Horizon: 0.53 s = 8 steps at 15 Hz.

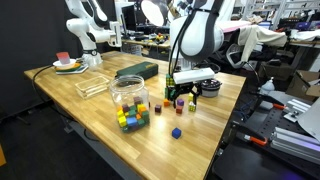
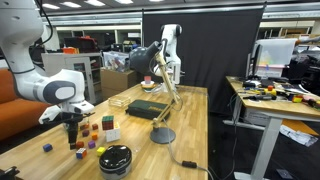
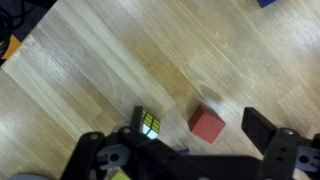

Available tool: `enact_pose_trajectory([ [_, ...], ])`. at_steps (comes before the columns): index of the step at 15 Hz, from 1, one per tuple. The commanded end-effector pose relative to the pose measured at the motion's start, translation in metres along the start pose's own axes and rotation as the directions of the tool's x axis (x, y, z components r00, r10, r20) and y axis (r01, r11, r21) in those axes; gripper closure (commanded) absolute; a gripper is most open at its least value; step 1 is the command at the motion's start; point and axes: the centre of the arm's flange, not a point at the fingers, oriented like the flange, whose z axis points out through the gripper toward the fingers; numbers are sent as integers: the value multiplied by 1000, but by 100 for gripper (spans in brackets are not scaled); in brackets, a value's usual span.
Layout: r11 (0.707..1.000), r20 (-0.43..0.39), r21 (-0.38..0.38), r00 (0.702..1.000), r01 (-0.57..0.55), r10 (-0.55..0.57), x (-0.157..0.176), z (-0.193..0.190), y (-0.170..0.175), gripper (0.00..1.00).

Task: Pick up the red cube and place it on top of the stacked Rubik's cubes

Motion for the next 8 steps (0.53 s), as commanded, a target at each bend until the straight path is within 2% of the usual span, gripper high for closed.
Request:
enact_pose_trajectory([
  [1, 1000, 8, 20, 1000, -10, 10, -1, 9, -5, 0],
  [8, 996, 31, 62, 998, -57, 56, -1, 18, -11, 0],
])
